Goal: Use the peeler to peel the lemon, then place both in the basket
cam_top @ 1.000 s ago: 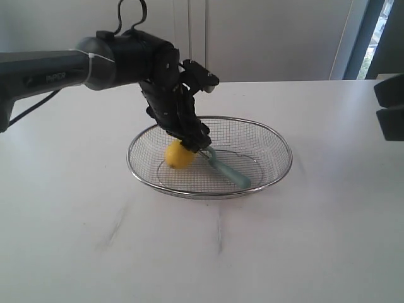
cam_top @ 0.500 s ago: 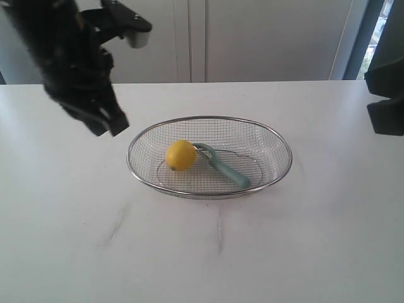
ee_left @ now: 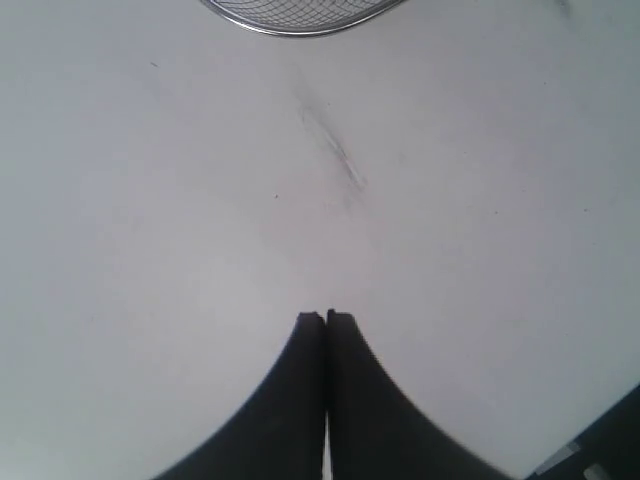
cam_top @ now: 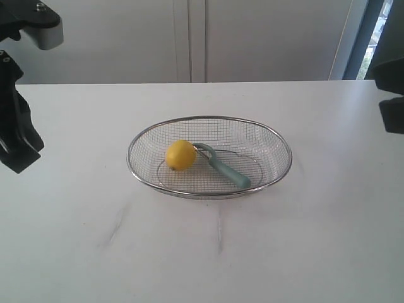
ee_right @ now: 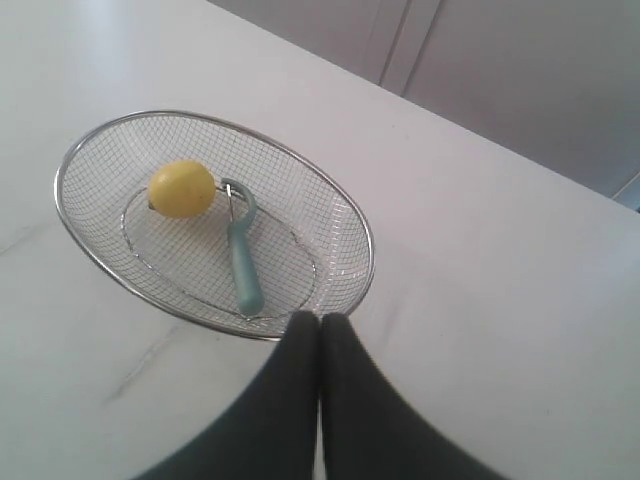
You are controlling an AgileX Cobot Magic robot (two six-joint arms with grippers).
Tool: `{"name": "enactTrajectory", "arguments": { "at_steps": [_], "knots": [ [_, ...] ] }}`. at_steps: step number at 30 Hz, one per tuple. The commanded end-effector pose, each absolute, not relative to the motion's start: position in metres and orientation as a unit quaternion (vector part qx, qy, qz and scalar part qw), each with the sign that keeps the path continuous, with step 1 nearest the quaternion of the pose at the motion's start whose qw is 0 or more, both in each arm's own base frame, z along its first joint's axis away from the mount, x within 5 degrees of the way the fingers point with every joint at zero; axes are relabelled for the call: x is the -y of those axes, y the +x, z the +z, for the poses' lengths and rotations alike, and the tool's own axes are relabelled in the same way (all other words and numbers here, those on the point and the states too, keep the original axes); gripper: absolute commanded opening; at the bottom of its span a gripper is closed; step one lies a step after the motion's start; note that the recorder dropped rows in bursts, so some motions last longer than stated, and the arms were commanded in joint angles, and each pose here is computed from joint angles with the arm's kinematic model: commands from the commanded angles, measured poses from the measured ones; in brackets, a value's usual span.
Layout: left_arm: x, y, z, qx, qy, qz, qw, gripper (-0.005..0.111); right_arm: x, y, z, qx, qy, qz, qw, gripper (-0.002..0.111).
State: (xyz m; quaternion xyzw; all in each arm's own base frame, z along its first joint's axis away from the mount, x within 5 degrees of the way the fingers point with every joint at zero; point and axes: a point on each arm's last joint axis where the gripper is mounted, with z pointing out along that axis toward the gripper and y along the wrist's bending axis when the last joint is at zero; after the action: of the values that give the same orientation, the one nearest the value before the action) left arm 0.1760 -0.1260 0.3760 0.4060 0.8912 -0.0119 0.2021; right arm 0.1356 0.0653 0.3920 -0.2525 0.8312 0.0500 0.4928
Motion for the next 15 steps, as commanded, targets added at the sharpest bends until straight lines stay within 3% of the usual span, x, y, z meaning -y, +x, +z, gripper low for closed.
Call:
{"name": "enactTrajectory", "arguments": {
  "at_steps": [1,7,10,15],
  "knots": [
    [0.123,0.170,0.375,-0.897,0.402,-0.013,0.182,0.000,-0.067,0.136,0.388,-0.832,-0.249,0.061,0.492,0.000],
    [0.123,0.171,0.375,-0.897,0.402,-0.014,0.185,0.000,-0.062,0.089,0.335,-0.842,-0.157,0.242,0.457,0.000],
    [0.123,0.171,0.375,-0.896,0.404,-0.013,0.185,0.000,-0.037,0.067,0.297,-0.847,-0.099,0.194,0.485,0.000],
    [0.123,0.171,0.375,-0.896,0.404,-0.013,0.185,0.000,-0.010,0.046,0.282,-0.807,0.030,0.082,0.584,0.000]
  ]
}}
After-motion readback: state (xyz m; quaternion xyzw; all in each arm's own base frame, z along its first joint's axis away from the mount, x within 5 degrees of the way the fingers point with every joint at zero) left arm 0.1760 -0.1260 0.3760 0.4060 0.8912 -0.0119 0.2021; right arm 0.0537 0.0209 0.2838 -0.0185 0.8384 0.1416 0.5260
